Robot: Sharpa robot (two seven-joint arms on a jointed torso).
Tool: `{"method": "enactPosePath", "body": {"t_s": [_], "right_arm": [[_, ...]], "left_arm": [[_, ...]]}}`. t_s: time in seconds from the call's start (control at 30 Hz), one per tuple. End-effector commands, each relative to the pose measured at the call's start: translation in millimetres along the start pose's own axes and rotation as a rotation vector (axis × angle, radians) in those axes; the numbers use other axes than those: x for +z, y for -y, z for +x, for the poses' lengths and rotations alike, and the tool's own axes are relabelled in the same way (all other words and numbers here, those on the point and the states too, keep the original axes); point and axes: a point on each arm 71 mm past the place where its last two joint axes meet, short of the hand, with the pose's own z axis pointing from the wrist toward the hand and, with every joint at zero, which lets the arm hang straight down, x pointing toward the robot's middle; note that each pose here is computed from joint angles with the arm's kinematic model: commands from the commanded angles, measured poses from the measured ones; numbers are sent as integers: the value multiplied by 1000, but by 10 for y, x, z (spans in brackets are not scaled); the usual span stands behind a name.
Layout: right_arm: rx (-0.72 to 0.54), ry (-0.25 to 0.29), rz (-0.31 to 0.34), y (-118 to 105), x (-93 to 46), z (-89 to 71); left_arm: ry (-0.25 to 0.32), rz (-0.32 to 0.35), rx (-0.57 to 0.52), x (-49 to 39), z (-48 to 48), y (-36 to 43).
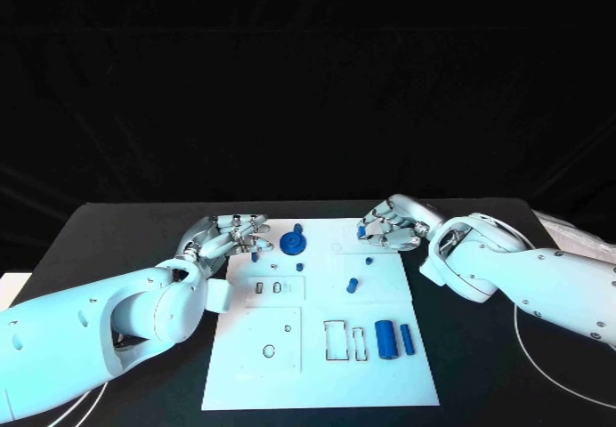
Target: Assemble the parts on the task board
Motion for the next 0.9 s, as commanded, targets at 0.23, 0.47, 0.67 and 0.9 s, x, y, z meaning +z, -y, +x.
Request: {"method": "enactPosePath", "body": {"t_s": [0.23,0.47,0.67,0.9], "right_arm": [[-38,-61,2,-392,61,420],[-90,-104,-44,-639,110,737],[-114,-133,-70,-761,149,952],[-131,-168,-100,-872,180,1131]], "left_arm": [[4,2,-21,51,-66,-15],[13,5,-18,69,-75,-21],[13,5,-18,74,-69,-24],[7,5,-21,77,-45,-26]]}}
